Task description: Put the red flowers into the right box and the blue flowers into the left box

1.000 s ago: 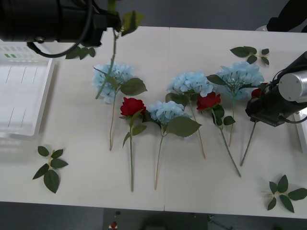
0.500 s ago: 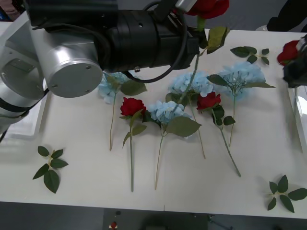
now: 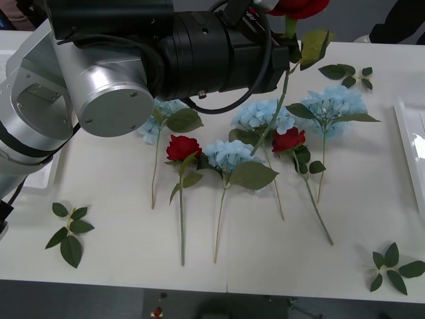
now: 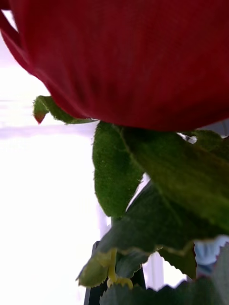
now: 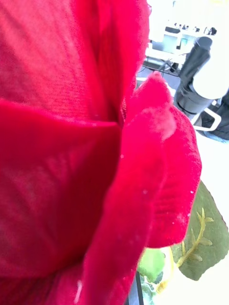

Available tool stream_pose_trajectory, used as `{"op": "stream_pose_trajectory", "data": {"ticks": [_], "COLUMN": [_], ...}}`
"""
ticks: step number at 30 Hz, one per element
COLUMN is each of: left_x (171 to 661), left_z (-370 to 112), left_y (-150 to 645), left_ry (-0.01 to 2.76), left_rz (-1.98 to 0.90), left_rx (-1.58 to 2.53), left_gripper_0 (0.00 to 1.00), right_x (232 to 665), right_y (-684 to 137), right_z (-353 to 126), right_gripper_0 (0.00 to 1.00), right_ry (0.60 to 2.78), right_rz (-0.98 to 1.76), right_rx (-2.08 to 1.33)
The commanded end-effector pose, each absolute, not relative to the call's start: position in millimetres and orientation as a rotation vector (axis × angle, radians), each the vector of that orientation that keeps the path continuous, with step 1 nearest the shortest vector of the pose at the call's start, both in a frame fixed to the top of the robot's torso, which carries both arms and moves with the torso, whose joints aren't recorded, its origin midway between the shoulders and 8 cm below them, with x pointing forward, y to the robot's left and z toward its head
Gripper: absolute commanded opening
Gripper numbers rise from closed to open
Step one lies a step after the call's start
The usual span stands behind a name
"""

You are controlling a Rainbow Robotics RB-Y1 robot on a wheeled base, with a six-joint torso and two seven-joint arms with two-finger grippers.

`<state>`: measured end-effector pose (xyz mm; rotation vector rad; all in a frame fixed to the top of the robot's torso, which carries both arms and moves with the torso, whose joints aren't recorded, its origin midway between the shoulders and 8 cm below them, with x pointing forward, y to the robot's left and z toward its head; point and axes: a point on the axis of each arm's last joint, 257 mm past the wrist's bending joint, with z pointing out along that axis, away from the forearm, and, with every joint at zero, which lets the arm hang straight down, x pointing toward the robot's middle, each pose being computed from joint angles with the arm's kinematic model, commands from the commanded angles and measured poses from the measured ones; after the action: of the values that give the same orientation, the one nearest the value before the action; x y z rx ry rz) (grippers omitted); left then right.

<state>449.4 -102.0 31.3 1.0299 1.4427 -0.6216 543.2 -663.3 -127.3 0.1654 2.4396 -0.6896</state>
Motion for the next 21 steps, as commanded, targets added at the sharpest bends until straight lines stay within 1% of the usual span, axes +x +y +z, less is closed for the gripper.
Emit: {"op": "stream_pose_trajectory", "data": {"ticks": [1, 8, 9, 10, 12, 13, 14, 17, 21], "left_x": [448, 448, 448, 448, 448, 448, 448, 448, 448], "left_z": [63, 63, 63, 63, 63, 63, 63, 63, 63], "left_y": [-104, -104, -104, -104, -104, -104, -104, -104, -104], "left_ry": [1.400, 1.400, 1.400, 1.400, 1.400, 1.400, 1.400, 1.400, 1.400], "left_rz": [-0.636, -0.636, -0.636, -0.636, -0.636, -0.636, -0.636, -0.636, -0.636], "left_rx": [1.000, 1.000, 1.000, 1.000, 1.000, 1.000, 1.000, 1.000, 1.000], "left_gripper_0": [0.00, 0.00, 0.00, 0.00, 0.00, 0.00, 0.00, 0.00, 0.00], "right_x": [532, 526, 527, 527, 529, 529, 529, 531, 531], "right_y": [-678, -680, -678, -678, -672, -670, -665, -656, -625], "right_z": [-156, -171, -171, -172, -174, -176, -179, -178, -171], "right_gripper_0": [0.00, 0.00, 0.09, 0.37, 0.64, 0.74, 0.78, 0.86, 0.89], "right_ry": [2.450, 2.478, 2.477, 2.479, 2.484, 2.490, 2.499, 2.512, 2.547], "right_rz": [-0.757, -0.766, -0.762, -0.753, -0.716, -0.697, -0.669, -0.610, -0.476], "right_rx": [0.087, 0.091, 0.091, 0.092, 0.102, 0.096, 0.076, 0.030, -0.098]}}
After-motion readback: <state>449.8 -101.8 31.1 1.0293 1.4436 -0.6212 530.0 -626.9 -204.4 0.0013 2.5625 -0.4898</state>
